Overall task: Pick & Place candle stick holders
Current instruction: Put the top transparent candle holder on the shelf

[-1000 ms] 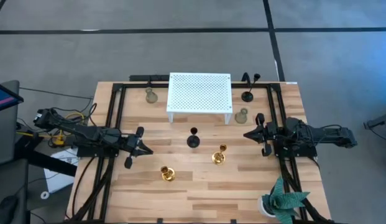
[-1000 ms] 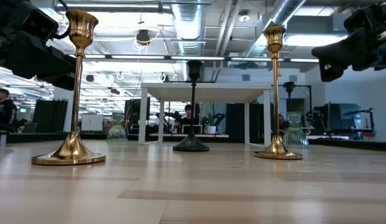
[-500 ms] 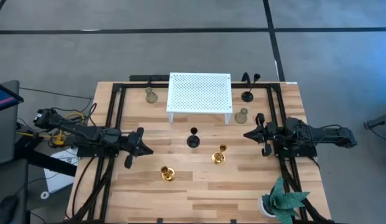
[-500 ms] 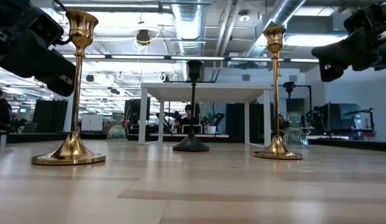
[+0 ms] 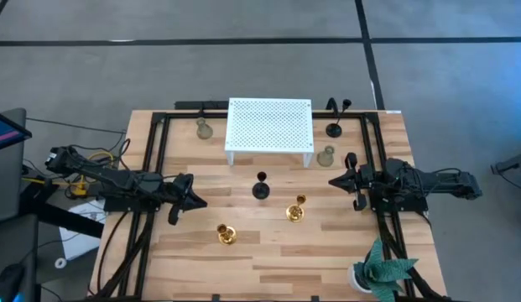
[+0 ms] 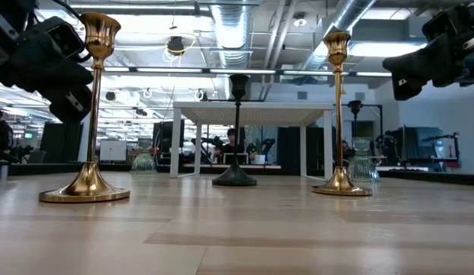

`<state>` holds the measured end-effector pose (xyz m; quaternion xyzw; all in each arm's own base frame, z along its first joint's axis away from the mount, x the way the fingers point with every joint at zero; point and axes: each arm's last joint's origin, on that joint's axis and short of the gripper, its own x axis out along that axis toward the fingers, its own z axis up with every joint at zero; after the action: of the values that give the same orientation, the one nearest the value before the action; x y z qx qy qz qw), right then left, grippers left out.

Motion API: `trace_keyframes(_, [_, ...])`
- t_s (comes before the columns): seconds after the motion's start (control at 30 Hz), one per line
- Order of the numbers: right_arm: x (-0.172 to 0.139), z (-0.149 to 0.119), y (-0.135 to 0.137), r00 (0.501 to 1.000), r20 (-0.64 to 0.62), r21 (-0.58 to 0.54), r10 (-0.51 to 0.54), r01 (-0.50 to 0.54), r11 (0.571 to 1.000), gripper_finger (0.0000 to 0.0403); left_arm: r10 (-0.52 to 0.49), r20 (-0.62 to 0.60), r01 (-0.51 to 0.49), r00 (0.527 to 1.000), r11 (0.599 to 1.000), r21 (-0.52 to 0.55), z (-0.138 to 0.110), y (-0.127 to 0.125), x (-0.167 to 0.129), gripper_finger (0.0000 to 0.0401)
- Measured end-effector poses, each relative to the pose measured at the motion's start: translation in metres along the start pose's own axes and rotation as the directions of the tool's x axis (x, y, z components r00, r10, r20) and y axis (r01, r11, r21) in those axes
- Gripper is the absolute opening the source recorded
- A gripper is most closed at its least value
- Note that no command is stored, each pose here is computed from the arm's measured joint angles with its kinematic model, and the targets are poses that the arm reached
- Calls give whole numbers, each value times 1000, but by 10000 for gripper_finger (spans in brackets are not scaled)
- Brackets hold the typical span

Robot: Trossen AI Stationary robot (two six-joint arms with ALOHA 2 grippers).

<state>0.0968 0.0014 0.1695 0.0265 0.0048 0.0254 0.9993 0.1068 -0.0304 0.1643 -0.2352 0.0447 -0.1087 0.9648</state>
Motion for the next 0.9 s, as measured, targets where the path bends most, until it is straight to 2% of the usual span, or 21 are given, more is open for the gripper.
trace_keyframes(0.13, [0,0,0,1000,0,21,0,0,1000,0,-8,15,8,1000,1000,4,2,-1,0,26])
trace_keyframes(0.3, [0,0,0,1000,1,154,-5,5,988,0,-10,19,10,1000,1000,1,2,-1,0,26])
trace_keyframes(0.6, [0,0,0,1000,1,346,-1,1,938,0,-17,32,22,999,989,-149,3,-2,0,26])
trace_keyframes(0.9, [0,0,0,1000,1,357,-1,1,934,0,-25,50,32,998,988,-151,5,-3,0,26])
